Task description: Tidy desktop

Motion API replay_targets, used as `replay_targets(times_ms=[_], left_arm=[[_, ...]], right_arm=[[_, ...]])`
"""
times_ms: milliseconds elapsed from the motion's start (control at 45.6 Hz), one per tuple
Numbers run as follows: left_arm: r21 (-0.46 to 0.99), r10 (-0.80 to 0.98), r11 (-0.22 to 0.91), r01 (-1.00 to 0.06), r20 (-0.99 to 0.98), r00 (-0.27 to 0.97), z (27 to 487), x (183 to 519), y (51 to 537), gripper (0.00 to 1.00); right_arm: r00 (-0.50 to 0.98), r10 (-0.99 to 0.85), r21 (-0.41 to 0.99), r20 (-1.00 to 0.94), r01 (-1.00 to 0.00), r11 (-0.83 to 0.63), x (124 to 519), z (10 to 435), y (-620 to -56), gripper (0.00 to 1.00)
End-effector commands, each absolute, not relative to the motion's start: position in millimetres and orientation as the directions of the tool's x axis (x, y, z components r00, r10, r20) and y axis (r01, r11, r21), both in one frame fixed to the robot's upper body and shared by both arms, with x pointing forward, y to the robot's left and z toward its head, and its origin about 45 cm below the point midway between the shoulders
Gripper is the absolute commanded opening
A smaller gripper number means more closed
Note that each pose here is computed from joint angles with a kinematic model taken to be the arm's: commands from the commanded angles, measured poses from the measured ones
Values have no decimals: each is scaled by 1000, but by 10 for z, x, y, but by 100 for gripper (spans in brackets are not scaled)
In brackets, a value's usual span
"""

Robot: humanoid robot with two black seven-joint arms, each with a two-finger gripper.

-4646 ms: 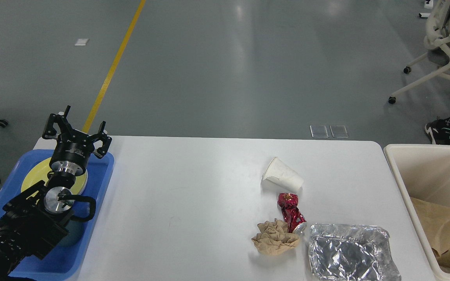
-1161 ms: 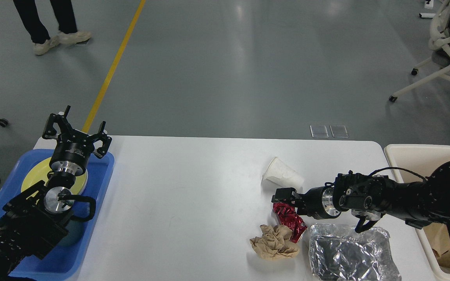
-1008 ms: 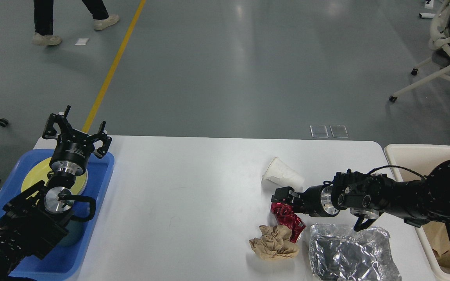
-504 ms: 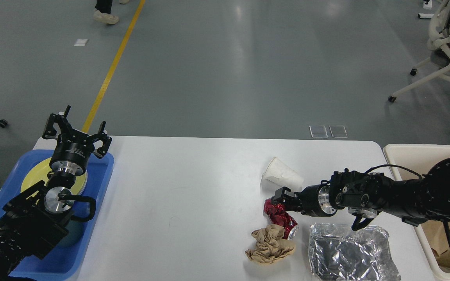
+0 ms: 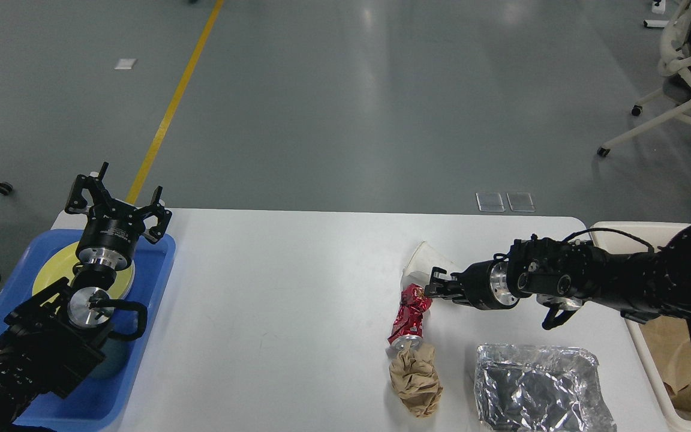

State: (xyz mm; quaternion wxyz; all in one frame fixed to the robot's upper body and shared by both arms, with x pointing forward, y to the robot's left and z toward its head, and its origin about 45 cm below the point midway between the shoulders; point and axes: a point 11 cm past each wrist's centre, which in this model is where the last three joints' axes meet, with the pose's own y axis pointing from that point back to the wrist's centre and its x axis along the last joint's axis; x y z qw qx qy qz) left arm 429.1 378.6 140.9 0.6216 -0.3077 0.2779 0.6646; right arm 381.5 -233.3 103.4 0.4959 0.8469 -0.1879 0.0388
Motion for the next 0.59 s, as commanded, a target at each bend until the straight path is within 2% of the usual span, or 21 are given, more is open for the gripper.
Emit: replay_targets(times_ms=[0,285,526,548,570], left_arm=[[-13,655,-73,-997,-754,-38,1409,4291,3787,97],[-13,655,-73,-997,-754,-38,1409,4291,3787,97],[-13,655,-73,-997,-754,-38,1409,4291,3787,97],[-13,655,-73,-997,-754,-38,1409,4291,3787,97],[-14,655,-74,-997,-754,-38,1410,4290,3788,97]], right_arm=[[927,-282,828,247,-353,-436,3882,1150,-2395,0],[929,-280,831,241,-347,-435,3870,1140,-2402,0],[950,-274,856,150,-263,-444,3792,1176,-2491,0],[950,-274,859,148,-261,-441,3799,1194,-2516,11],[949,-276,859,155,-267,-437,3819,1219,-2539,31]])
